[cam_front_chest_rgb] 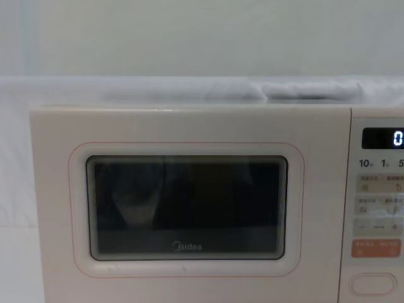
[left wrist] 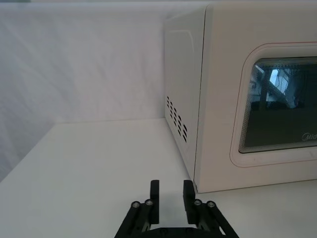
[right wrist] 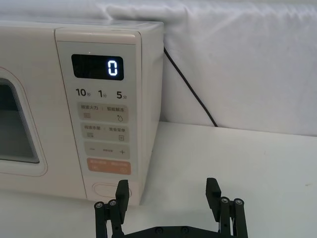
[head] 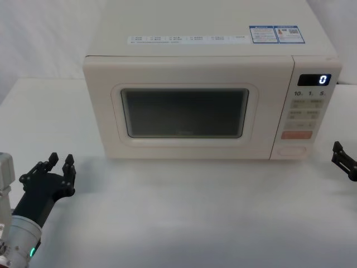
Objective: Press the button to open the microwave door with one hand; close the microwave door with the other hand.
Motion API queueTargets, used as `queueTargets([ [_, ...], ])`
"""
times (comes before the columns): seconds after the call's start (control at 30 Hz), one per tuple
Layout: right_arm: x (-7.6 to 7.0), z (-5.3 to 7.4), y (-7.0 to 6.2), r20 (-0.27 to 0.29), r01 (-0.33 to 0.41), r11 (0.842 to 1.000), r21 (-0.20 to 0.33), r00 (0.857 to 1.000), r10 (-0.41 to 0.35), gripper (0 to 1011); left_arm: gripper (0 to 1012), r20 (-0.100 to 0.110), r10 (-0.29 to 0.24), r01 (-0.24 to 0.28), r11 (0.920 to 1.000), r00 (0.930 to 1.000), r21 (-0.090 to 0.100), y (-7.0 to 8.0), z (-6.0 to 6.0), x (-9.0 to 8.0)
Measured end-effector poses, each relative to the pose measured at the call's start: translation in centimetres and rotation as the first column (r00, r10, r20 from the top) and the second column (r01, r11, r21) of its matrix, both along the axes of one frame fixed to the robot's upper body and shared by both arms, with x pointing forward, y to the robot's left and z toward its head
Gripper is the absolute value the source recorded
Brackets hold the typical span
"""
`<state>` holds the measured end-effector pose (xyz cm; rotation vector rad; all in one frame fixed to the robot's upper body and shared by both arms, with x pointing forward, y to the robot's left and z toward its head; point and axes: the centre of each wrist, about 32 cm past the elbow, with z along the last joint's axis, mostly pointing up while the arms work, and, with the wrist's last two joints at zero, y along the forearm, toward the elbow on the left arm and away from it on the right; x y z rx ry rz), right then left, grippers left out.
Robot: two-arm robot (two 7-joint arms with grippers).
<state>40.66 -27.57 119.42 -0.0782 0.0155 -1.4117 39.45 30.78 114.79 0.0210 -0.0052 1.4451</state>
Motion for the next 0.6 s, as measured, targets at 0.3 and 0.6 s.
queueTargets([
  [0.3,0.0,0.0,0.0,0.0,0.0,1.0,0.0,1.0,0.0,1002,585,0.001,-0.001,0.001,1.0,1.0,-0.001,-0.01,0.01,0.02],
  [0.6,0.0,0.0,0.0,0.0,0.0,1.0,0.0,1.0,0.0,1002,875,0.002,-0.002,0.002,1.0,1.0,-0.003,-0.01,0.01,0.02],
])
